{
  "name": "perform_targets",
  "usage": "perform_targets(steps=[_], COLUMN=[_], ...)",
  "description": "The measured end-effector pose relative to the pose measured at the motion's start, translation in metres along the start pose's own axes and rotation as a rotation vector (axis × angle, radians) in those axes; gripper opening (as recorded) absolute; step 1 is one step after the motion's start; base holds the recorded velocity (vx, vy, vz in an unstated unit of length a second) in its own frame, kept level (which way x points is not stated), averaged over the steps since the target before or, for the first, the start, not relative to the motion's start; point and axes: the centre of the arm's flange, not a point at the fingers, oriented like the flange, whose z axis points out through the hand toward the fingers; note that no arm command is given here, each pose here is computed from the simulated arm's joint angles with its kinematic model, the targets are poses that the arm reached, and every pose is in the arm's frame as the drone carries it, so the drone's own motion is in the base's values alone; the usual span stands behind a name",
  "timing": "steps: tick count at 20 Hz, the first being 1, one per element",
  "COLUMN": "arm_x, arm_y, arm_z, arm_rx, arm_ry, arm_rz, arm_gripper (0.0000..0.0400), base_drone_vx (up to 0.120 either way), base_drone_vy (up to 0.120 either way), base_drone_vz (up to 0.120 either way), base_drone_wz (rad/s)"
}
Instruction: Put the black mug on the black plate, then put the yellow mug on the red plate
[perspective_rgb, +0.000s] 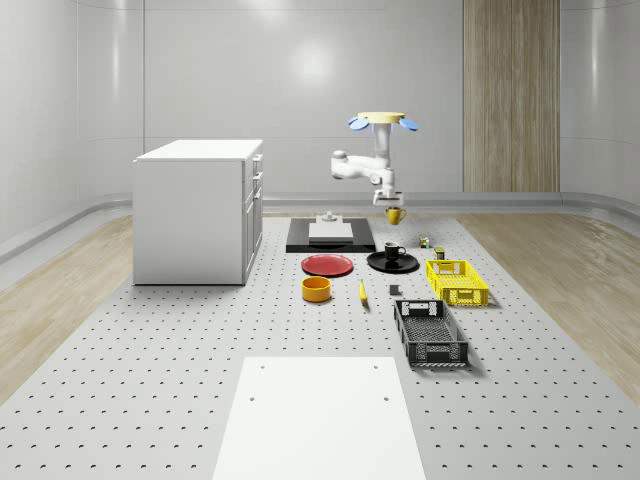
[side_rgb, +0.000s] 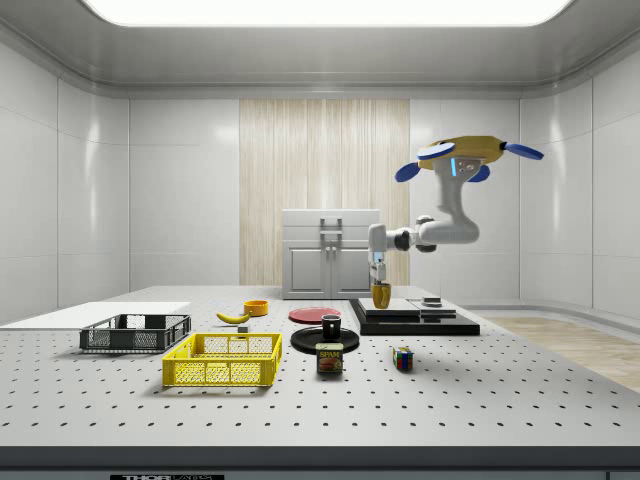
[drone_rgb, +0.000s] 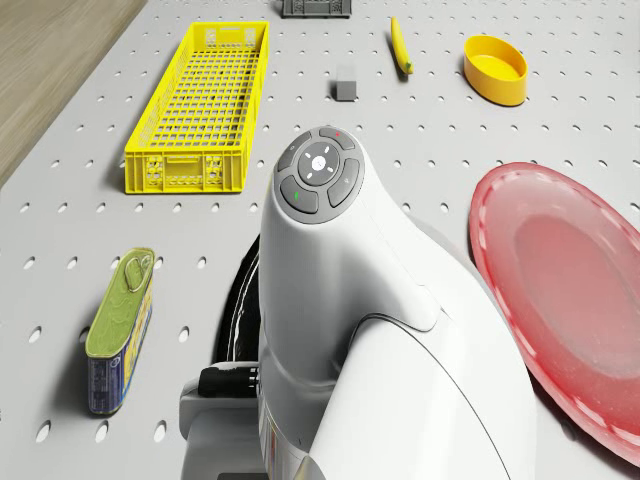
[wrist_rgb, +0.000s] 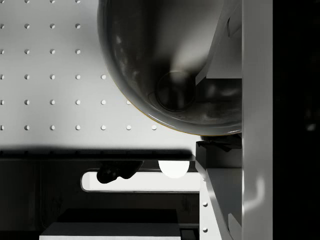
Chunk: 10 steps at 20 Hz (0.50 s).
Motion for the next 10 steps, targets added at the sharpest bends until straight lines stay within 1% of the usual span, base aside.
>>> perform_targets(steps=[10], arm_x=[0.0000], arm_y=[0.0000], arm_z=[0.0000], arm_rx=[0.000], arm_ry=[0.000], arm_rz=[0.000], arm_gripper=[0.0110], base_drone_vx=[0.120], base_drone_vy=[-0.120], base_drone_vz=[0.000], base_drone_wz=[0.000])
